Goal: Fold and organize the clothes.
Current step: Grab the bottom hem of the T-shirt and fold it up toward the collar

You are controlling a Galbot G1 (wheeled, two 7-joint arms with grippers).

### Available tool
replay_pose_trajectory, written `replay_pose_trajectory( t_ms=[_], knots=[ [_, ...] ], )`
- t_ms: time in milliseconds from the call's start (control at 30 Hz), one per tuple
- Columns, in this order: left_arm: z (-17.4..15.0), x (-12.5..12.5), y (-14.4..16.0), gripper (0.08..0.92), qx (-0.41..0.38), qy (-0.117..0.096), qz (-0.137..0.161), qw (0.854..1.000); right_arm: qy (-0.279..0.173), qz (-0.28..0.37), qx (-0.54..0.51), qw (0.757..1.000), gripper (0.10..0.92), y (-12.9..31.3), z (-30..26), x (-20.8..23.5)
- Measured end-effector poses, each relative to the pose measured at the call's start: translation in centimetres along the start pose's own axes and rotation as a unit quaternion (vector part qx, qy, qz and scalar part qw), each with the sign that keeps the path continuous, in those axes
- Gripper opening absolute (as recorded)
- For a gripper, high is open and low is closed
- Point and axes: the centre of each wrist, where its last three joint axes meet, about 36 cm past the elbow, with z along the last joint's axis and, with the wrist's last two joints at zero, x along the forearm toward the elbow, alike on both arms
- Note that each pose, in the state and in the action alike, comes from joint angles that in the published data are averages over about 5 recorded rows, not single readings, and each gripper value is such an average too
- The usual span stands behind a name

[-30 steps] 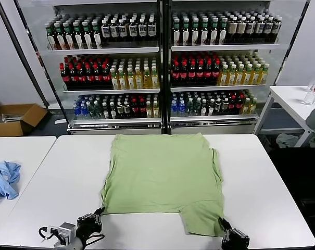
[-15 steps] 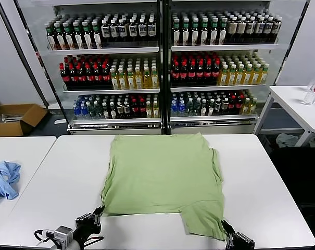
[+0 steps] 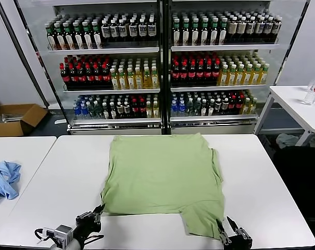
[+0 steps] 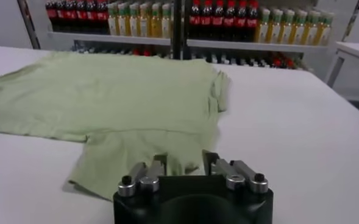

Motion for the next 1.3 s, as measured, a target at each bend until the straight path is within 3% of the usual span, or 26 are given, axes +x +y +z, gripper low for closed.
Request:
replay_pose_trajectory(
  t_ms=[467, 1000, 1300],
  knots=[
    [0.0, -0.4, -0.1, 0.084, 0.002, 0.002, 0.003, 1.0, 0.015, -0.015, -0.024, 0.999, 0.115, 0.0, 0.3, -0.7],
    [-0.1, 0.7, 0.0, 0.084, -0.014, -0.008, 0.0, 1.0, 0.01, -0.062, 0.002, 0.998, 0.105, -1.0, -2.1, 4.4],
    [0.5, 4.4, 0.0, 0.084, -0.043, 0.02, -0.006, 0.999, -0.001, -0.072, 0.033, 0.997, 0.105, -0.7, -4.4, 7.6]
  ],
)
